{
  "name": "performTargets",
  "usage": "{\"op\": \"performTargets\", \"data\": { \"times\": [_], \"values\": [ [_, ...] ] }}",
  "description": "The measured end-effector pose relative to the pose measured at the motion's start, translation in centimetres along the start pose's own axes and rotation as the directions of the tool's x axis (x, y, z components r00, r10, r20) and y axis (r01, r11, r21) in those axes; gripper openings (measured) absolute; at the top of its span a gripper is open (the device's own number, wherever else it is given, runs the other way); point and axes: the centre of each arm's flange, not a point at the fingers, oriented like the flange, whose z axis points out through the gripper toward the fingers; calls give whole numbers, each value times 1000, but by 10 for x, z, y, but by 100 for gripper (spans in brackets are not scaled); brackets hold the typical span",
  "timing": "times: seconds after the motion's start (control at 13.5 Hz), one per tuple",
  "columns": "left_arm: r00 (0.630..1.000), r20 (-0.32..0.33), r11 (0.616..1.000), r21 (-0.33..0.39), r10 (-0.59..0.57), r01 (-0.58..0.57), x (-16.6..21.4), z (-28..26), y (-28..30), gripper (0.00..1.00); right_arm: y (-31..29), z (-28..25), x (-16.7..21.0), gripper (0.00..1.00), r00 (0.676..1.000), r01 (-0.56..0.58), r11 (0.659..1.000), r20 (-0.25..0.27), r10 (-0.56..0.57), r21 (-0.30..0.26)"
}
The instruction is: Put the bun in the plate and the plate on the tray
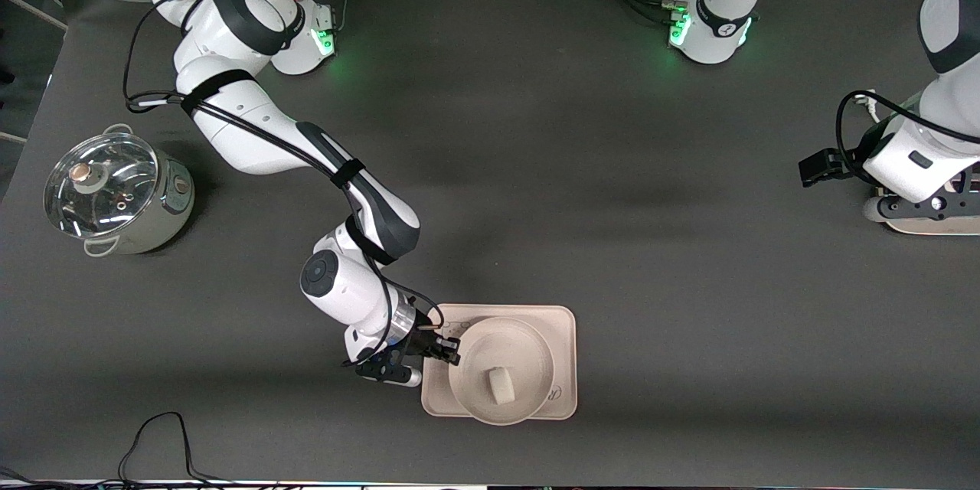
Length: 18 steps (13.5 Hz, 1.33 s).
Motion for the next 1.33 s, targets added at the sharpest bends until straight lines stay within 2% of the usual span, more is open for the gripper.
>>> {"op": "performTargets", "data": {
  "times": [0.37, 0.59, 0.74, 0.89, 1.03, 1.11, 1.33],
  "values": [
    [1000, 1, 1000, 0, -2, 2, 0, 1, -1, 100, 2, 21, -20, 8, 997, 57, 998, 44, -56, -22],
    [1000, 17, 1000, 1, -16, 16, -1, 2, -8, 100, 0, 17, -18, 37, 996, 82, 996, 34, -81, -32],
    [999, 25, 999, -1, -40, 40, -1, 2, -21, 100, -6, 5, -12, 58, 994, 101, 993, 52, -98, -63],
    [998, 30, 998, -3, -60, 60, -2, 0, -33, 100, -23, -32, 4, 81, 991, 124, 988, 53, -119, -91],
    [996, 39, 996, -4, -84, 84, -3, 0, -46, 100, -40, -85, 26, 99, 989, 149, 981, 13, -148, -126],
    [994, 40, 995, -6, -101, 101, -5, -2, -56, 100, -48, -114, 34, 100, 988, 157, 975, 12, -157, -157],
    [991, 36, 992, -10, -126, 127, -10, -8, -70, 100, -40, -225, 56, 100, 992, 120, 936, 68, -103, -331]
  ]
}}
